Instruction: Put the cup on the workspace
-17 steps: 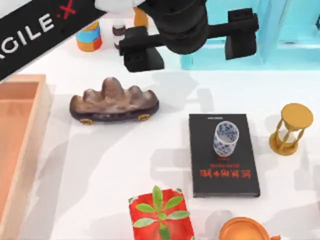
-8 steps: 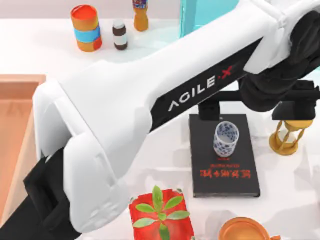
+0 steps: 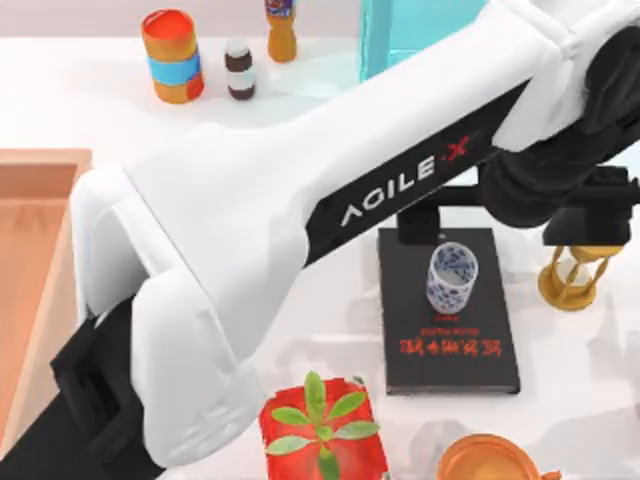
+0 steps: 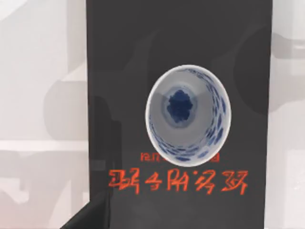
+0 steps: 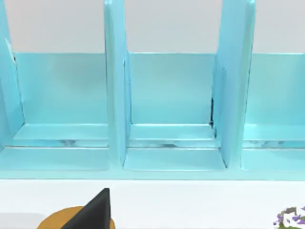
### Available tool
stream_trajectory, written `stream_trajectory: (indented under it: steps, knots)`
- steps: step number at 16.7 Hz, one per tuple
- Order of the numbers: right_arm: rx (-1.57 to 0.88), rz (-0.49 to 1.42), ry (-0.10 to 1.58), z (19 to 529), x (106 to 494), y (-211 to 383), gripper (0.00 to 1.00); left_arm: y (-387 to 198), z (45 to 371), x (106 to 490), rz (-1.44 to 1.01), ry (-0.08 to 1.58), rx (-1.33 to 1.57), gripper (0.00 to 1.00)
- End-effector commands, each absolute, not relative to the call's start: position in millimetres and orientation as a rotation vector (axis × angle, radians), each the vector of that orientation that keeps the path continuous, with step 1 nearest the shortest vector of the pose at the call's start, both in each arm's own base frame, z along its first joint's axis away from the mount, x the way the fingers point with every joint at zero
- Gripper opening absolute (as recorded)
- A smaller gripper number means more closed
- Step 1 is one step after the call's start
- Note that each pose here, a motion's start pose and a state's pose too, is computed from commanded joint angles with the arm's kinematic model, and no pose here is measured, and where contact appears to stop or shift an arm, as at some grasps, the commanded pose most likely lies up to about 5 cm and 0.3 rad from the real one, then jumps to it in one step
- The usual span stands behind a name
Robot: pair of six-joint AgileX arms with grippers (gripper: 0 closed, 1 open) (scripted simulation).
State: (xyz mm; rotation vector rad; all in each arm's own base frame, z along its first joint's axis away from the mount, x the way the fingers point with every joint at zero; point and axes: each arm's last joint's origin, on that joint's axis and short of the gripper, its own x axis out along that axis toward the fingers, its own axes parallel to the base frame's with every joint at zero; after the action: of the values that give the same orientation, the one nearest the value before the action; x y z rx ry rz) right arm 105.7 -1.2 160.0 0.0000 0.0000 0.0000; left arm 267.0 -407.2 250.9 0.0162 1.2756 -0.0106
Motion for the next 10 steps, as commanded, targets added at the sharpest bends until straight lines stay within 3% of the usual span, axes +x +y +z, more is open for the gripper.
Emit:
stream_trajectory:
  steps: [5, 10]
  knots:
    - [0.000, 0.000, 0.000, 160.0, 105.7, -1.2, 1.00, -399.5, 255.1, 266.2, -0.027, 1.261, 0.000, 1.00]
    - [0.000, 0.000, 0.000, 160.0, 105.7, -1.2, 1.00, -406.9, 186.7, 290.8, -0.023, 1.259, -0.001, 1.00]
